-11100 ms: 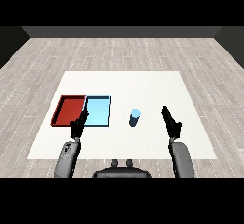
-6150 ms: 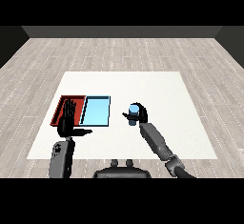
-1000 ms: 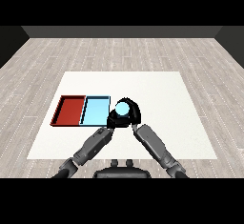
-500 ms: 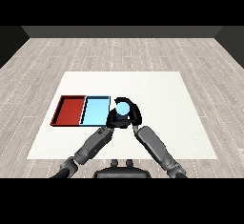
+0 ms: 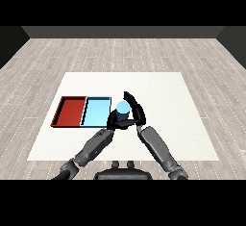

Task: Pick the blue can and put it in the blue box

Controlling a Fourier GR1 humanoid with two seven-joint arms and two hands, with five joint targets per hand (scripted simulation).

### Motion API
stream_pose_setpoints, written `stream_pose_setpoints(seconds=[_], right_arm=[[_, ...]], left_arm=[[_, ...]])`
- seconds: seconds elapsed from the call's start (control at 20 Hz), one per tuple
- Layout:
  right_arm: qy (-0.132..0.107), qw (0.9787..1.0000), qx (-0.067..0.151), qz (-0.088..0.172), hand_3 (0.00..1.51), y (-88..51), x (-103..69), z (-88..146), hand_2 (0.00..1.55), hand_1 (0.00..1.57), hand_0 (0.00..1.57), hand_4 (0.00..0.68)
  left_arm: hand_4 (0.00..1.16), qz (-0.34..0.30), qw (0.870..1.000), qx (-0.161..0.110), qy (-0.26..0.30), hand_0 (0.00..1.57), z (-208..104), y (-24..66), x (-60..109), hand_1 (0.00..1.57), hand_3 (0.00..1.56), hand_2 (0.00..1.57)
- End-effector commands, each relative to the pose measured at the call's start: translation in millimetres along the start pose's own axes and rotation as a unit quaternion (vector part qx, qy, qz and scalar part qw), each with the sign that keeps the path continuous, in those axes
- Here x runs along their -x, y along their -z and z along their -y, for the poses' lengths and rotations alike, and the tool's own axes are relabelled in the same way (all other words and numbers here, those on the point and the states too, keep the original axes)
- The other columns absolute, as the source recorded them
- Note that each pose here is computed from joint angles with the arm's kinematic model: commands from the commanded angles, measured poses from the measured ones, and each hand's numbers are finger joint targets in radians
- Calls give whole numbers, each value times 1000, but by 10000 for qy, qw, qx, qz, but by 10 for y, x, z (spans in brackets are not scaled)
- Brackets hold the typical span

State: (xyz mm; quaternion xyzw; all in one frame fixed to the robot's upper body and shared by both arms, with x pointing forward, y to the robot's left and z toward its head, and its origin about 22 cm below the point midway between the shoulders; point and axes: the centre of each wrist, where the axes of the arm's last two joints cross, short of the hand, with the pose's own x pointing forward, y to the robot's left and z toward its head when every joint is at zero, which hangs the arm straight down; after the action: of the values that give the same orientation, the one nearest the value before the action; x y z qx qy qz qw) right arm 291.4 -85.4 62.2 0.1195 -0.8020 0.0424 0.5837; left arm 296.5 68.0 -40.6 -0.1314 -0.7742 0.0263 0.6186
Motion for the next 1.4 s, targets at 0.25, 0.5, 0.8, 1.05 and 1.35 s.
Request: stream_pose_setpoints(seconds=[0.25, 0.5, 0.8, 1.05, 1.35], right_arm=[[438, 9948, 559, 734, 0, -193, -273, 703, 0, 0, 0, 0], [811, 9843, 1357, 781, 0, -411, -297, 970, 0, 0, 0, 0], [973, 9804, 1575, 669, 0, -500, -173, 1146, 0, 0, 0, 0], [964, 9806, 1606, 570, 0, -558, -99, 1176, 0, 0, 0, 0], [1008, 9813, 1555, 512, 0, -610, -112, 1286, 0, 0, 0, 0]], left_arm=[[1152, 128, 9983, -341, 451, 1571, -248, 203, -127, 1571, 1533, 1571], [1151, 256, 9948, -450, 875, 1571, -579, 422, -209, 1571, 1534, 1571], [1151, -61, 9815, -980, 1642, 1571, -1154, 600, -488, 1571, 1525, 1571], [1115, -539, 9505, -1407, 2718, 1571, -1547, 752, -633, 1571, 1504, 1571], [999, -1820, 9034, -1608, 3534, 1571, -1637, 759, -360, 1571, 1403, 1520]])
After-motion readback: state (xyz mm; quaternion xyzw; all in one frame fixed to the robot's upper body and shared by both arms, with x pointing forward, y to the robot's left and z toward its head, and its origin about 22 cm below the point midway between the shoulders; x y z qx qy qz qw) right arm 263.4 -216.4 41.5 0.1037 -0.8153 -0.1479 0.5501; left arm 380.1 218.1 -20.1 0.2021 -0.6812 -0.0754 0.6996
